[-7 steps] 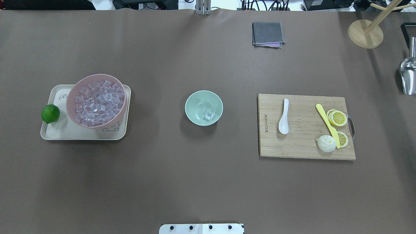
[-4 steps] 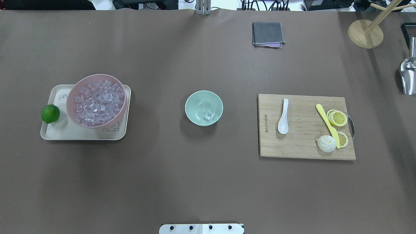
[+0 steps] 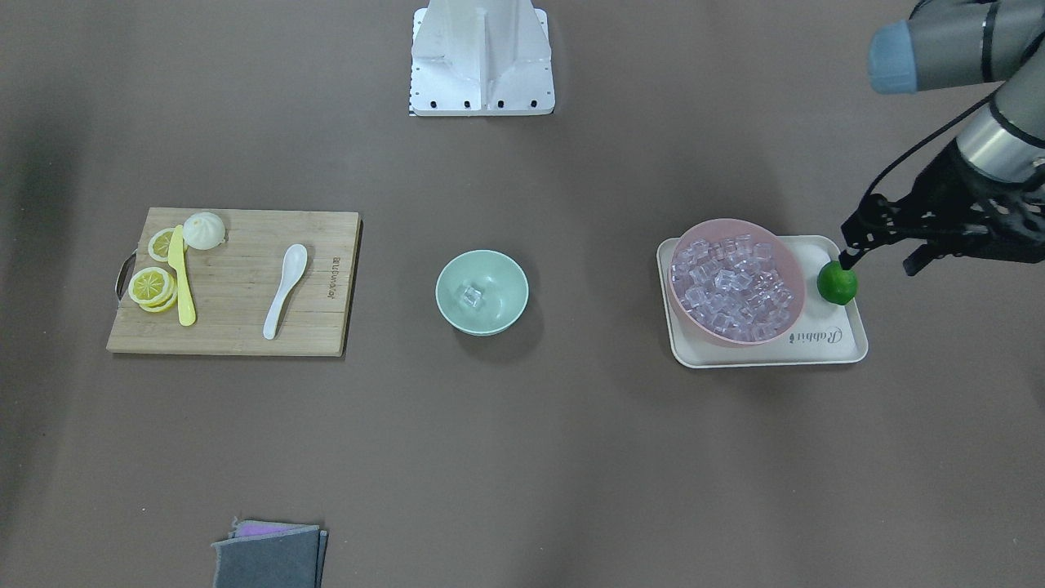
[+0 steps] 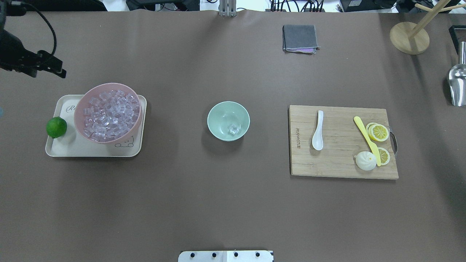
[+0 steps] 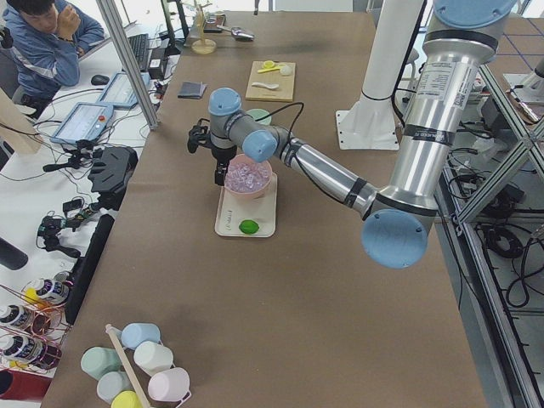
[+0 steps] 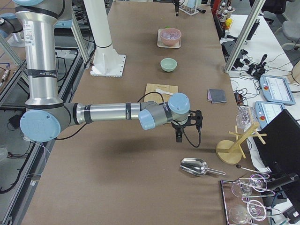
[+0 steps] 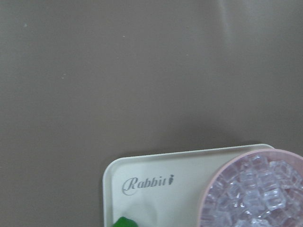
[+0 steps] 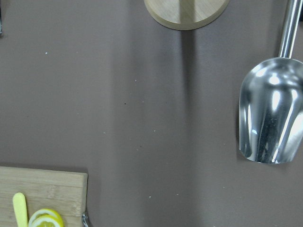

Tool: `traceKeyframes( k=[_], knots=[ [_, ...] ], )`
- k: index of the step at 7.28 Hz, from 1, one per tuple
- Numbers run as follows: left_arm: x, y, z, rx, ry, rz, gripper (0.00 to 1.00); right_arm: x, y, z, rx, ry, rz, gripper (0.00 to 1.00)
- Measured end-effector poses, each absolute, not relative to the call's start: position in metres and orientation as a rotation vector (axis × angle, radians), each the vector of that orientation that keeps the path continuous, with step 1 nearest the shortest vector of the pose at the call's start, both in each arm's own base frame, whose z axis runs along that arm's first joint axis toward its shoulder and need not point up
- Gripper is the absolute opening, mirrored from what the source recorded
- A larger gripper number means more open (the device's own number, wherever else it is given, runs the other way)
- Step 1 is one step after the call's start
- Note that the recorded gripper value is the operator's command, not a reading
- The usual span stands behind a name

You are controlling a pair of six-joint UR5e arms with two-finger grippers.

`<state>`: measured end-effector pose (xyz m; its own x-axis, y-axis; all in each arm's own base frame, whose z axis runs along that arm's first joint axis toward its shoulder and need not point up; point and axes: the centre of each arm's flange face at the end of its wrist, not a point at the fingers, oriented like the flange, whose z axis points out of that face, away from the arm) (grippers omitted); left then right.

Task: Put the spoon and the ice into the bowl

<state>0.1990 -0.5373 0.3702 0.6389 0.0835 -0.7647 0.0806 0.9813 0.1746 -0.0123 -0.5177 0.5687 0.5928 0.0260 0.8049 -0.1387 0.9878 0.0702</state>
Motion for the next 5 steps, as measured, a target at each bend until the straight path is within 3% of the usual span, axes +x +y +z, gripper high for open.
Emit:
traceKeyframes(
  k=[5],
  knots=[
    [0.316, -0.509, 0.353, 0.172, 0.827, 0.021, 0.81, -0.091, -0.531, 0.523, 0.079, -0.937, 0.104, 1.0]
  ],
)
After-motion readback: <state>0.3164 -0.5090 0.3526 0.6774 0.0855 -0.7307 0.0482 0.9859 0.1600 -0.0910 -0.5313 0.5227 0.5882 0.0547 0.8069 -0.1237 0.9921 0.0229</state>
